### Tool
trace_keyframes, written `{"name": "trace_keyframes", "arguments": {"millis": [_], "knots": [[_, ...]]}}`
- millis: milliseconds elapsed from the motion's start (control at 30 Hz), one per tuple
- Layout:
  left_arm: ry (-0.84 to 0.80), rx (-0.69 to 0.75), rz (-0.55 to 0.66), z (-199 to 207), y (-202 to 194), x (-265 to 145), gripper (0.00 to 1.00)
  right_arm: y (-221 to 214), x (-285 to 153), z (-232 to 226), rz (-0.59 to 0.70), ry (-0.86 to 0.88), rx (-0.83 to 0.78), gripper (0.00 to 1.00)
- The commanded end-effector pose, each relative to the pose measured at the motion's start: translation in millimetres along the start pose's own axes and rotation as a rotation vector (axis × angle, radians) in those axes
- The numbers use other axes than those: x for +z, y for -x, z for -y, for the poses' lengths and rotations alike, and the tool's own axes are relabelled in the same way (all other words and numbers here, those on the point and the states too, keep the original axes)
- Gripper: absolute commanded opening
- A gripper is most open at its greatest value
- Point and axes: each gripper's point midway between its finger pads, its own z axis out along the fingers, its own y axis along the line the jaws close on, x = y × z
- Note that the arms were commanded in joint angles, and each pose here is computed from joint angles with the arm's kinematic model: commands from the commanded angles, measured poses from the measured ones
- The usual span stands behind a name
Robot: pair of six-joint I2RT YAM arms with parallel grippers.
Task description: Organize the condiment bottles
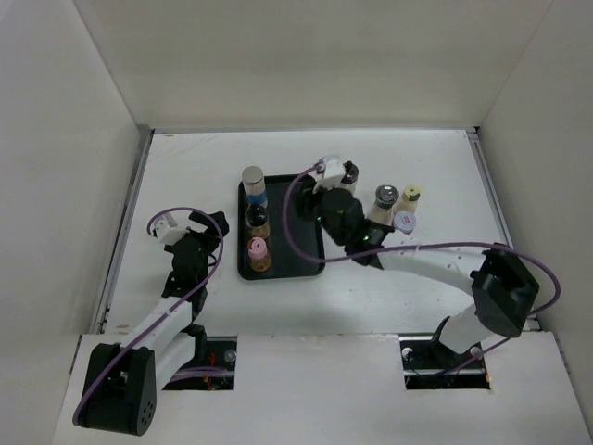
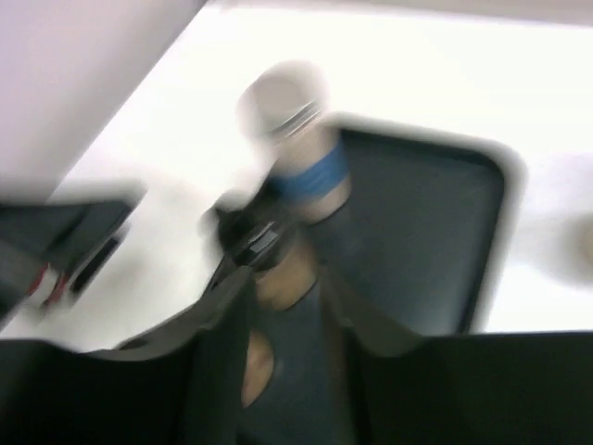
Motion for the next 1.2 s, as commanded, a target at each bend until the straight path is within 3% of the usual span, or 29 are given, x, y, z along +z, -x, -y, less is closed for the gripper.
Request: {"name": "trace_keyframes", "arguments": {"millis": [0, 100, 167, 233, 367, 600, 967, 1033, 1167], "knots": [[-0.037, -0.014, 0.029, 11.2, 8.6, 0.7, 1.0, 22.8, 17.1, 76.2, 0.061, -0.182, 0.072, 0.32], [-0.03, -0.013, 0.015, 8.8, 4.5, 1.9, 1.0, 26.4, 33.5, 136.3, 0.047, -0.363, 0.059, 0.33], [-0.04, -0.014, 0.013, 11.4, 4.8, 1.2, 1.0, 29.2, 44.2, 171.5, 0.043, -0.467, 0.041, 0.47], [-0.04, -0.01, 0.028, 11.9, 8.4, 0.3, 1.0, 32.1, 49.2, 197.4, 0.049, -0.548, 0.025, 0.54], [-0.029, -0.011, 0.024, 8.4, 7.4, 1.2, 1.0, 32.9, 56.5, 228.9, 0.045, -0.626, 0.023, 0.79], [-0.027, -0.004, 0.006, 9.2, 1.6, 3.7, 1.0, 19.3, 70.1, 250.0, -0.002, -0.655, 0.04, 0.92], [-0.038, -0.009, 0.008, 11.8, 2.5, 3.2, 1.0, 1.8, 96.6, 261.3, -0.062, -0.609, 0.072, 0.86], [-0.036, -0.007, 0.018, 11.7, 4.7, 3.2, 1.0, -1.4, 96.3, 261.8, -0.074, -0.61, 0.07, 0.82], [-0.029, -0.008, -0.002, 9.7, -0.3, 4.6, 1.0, 12.4, 92.8, 263.2, -0.041, -0.609, 0.083, 0.6]]}}
